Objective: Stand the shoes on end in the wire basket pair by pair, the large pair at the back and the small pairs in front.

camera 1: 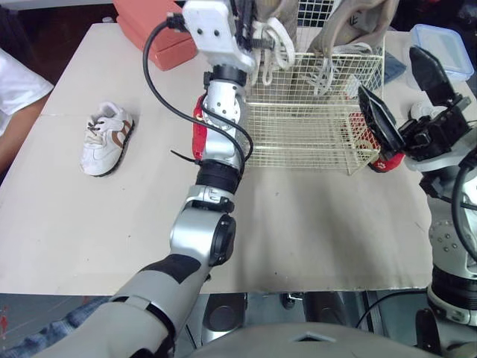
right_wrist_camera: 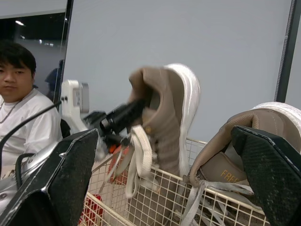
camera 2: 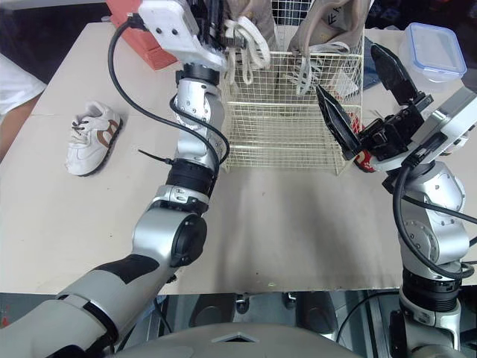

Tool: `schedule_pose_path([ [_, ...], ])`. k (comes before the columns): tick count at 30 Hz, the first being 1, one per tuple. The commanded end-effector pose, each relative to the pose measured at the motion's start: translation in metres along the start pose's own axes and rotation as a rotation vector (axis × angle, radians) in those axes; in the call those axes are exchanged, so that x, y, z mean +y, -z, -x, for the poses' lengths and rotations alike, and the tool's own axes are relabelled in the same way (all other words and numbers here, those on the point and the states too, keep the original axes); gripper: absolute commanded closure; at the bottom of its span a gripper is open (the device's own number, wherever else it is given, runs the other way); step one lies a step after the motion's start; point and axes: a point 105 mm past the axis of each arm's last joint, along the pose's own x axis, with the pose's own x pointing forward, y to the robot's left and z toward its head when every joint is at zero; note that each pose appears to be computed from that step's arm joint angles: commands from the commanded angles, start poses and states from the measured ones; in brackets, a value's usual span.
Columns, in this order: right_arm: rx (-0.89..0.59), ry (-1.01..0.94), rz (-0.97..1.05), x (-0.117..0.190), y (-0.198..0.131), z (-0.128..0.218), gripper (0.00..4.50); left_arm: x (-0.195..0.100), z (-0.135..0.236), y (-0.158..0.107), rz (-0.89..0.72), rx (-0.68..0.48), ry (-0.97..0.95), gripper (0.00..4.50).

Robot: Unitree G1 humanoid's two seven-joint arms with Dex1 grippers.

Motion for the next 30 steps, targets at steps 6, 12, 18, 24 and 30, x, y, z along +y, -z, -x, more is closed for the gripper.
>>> schedule_pose_path([
  [6,-0.03,-0.017,0.028,-0.001,-0.009,-0.001,0.0,-0.006,0.006,-0.001,0.025,0.043,0.064,0.1],
  [12,-0.019,-0.004,0.035,-0.004,-0.008,0.002,0.0,0.005,0.011,-0.011,0.092,0.039,0.073,0.1],
  [18,0.026,0.043,0.058,-0.021,-0.006,0.015,0.0,0.014,0.01,-0.053,0.141,-0.056,0.188,0.1],
  [24,0.245,0.146,0.064,-0.05,0.023,0.048,0.0,0.024,0.01,-0.085,0.133,-0.027,0.336,0.1],
  [30,0.436,0.238,0.014,-0.07,0.05,0.084,0.0,0.028,0.03,-0.105,0.114,0.095,0.563,0.1],
])
